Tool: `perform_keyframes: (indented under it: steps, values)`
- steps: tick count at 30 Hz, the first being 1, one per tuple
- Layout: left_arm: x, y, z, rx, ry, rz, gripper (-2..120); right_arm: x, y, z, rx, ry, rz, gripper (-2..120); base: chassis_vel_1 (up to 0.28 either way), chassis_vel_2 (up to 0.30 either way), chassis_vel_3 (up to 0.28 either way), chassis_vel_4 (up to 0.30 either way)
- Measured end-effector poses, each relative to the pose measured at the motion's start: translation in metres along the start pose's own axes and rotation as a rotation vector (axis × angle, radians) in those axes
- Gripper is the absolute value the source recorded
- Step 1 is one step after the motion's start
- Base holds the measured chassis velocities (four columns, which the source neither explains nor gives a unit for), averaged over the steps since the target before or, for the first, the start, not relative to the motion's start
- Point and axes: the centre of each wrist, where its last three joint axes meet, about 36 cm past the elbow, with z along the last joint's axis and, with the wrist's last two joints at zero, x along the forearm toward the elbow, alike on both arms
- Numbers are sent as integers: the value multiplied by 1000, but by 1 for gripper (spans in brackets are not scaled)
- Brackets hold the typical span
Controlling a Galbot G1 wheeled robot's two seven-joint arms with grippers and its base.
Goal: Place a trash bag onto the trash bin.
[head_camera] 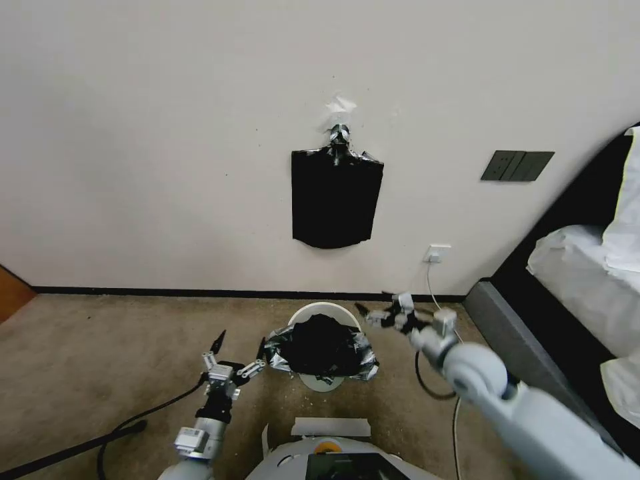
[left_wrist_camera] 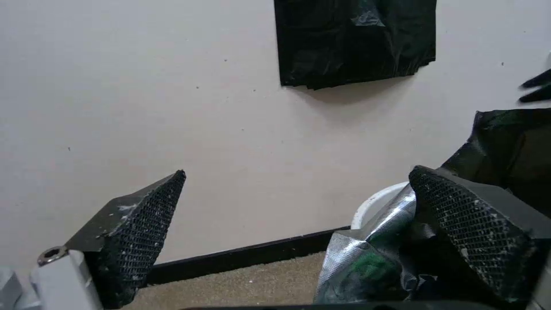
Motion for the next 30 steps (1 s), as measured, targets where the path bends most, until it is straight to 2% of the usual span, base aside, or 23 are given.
perform_keyframes:
  steps: [6,9,18,21,22,25,26,29,30]
  values:
    - [3,5,-3,-11,0,-13,100,-40,-25,0,51,65,-83,100,0,0,0,0]
    - [10,11,-7,-9,12,-32,100,-82,-38,11,88,132,-170,100,0,0,0,0]
    - [16,15,-7,-5,18,-51,100,-112,-49,23,87,167,-231,99,0,0,0,0]
    - [15,14,-7,-2,15,-53,100,-116,-50,30,85,177,-241,86,0,0,0,0]
    - [15,14,-7,-2,15,-53,100,-116,-50,30,85,177,-241,86,0,0,0,0]
    - [14,12,-7,-3,12,-51,100,-116,-50,34,93,187,-245,71,0,0,0,0]
    - [14,12,-7,-3,12,-51,100,-116,-50,34,93,187,-245,71,0,0,0,0]
    - [14,11,-6,-2,11,-49,100,-116,-51,36,92,191,-247,58,0,0,0,0]
    - [13,10,-6,-1,11,-49,100,-117,-53,38,91,195,-248,49,0,0,0,0]
